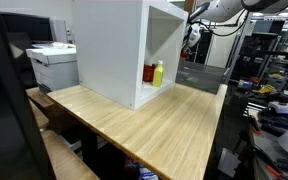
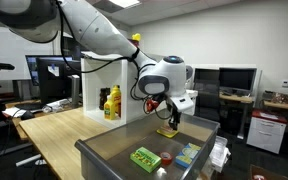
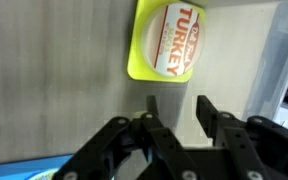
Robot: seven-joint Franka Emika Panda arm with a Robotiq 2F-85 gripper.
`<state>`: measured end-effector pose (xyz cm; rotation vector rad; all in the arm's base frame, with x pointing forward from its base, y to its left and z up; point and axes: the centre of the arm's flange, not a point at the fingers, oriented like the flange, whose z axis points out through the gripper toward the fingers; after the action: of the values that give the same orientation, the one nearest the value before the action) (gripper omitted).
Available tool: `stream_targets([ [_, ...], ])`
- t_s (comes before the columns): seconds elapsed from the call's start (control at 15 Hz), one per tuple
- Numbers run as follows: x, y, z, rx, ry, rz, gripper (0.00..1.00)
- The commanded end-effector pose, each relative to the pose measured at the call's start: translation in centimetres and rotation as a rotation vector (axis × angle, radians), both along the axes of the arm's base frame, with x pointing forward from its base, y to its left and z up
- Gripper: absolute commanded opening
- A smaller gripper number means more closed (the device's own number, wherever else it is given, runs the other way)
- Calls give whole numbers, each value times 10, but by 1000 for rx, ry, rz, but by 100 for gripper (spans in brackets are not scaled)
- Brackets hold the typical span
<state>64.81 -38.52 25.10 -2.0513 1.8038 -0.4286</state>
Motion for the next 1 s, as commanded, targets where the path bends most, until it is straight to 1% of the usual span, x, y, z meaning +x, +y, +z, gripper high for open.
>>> stream_targets([
  [0.0, -23, -15, 16, -26, 53, 5, 73],
  [0.07, -27, -20, 18, -33, 65, 0, 80],
  [0.13, -30, -24, 21, -38, 79, 1, 84],
  [0.2, -36, -30, 24, -45, 101, 0, 93],
  [0.27, -41, -34, 27, -47, 117, 4, 98],
  [0.33, -48, -40, 31, -51, 145, 9, 100],
  [0.67, -72, -38, 32, -16, 284, 19, 100],
  [0.73, -80, -38, 30, -2, 330, 16, 100],
  [0.8, -93, -35, 23, -8, 362, 12, 100],
  [0.93, -103, -34, 16, -21, 395, 19, 100],
])
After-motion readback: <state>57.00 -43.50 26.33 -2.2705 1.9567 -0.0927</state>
